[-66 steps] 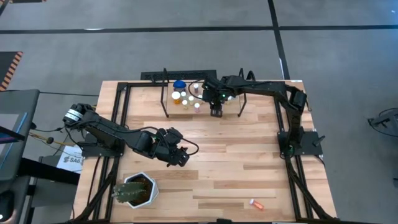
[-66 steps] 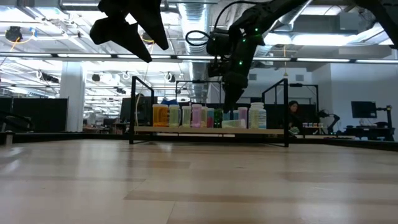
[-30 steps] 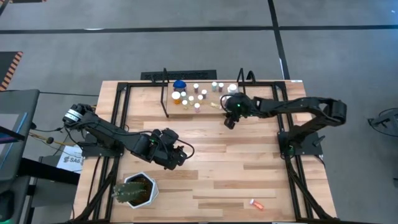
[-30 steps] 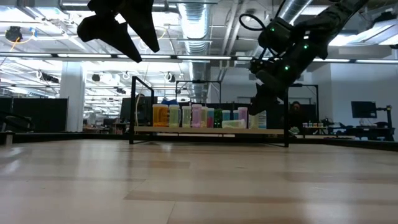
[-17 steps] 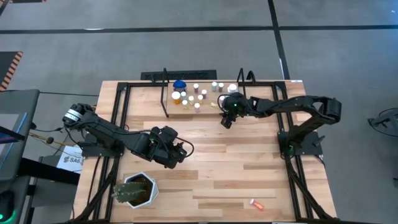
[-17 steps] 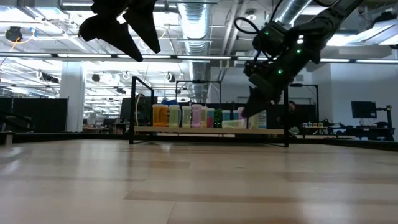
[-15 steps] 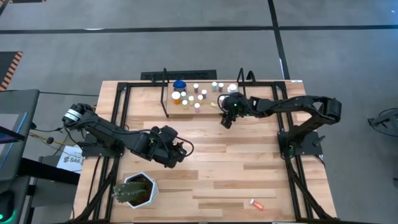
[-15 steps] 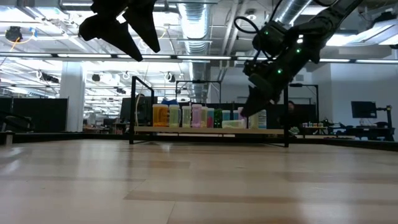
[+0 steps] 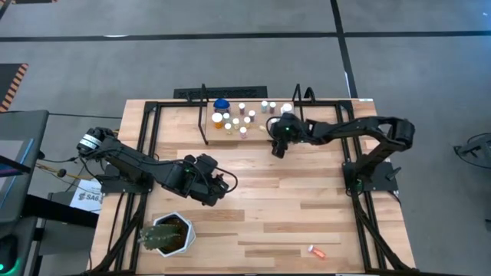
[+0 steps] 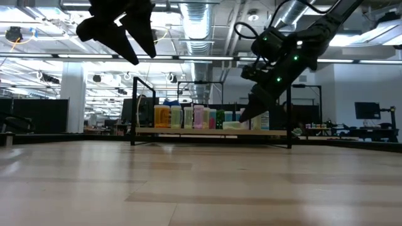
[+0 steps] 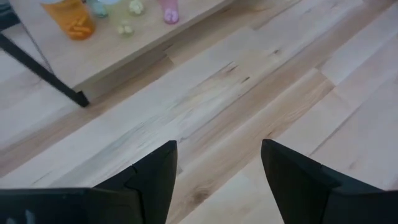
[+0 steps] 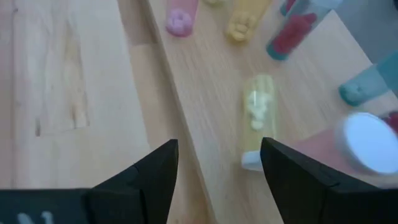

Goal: Pick and place medicine bottles onto shelf by color
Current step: Put the yellow pill bottle on the shelf

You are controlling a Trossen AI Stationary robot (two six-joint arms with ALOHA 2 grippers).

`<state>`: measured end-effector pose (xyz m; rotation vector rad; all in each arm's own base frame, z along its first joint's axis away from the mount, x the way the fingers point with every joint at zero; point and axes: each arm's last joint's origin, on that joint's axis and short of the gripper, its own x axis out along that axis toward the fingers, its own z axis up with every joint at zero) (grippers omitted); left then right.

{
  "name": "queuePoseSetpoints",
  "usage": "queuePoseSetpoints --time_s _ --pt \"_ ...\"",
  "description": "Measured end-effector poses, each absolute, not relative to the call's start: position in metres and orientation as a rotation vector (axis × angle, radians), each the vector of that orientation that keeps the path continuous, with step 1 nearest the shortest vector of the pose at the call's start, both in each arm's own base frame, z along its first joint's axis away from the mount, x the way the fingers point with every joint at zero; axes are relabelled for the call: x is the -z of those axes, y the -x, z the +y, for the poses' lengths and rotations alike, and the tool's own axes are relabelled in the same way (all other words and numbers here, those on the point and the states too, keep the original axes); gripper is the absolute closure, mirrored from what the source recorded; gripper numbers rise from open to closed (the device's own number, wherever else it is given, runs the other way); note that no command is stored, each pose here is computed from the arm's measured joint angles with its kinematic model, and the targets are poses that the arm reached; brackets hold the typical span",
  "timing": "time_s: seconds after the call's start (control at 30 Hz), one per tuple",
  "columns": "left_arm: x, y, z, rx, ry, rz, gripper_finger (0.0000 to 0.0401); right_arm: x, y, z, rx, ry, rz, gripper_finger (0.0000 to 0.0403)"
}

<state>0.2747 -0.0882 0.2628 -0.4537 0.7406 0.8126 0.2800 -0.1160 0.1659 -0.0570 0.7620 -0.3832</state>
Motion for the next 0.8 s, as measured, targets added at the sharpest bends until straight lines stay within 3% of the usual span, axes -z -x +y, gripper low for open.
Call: queuePoseSetpoints --time_s 0.33,0.63,0.8 --pt "-0.264 -0.271 -0.087 -0.840 0.480 0.749 0.0181 -0.165 -0.283 -0.110 0.367 0.067 0.751 0.0149" --pt "-0.264 -0.271 -0.086 -0.843 0.476 0.747 0.0181 -0.178 -0.288 -0.113 0.331 0.259 0.667 0.0149" --pt "-0.263 -0.271 -0.086 -0.843 0.473 0.749 0.0181 -0.180 -0.290 -0.126 0.356 0.262 0.689 0.0149"
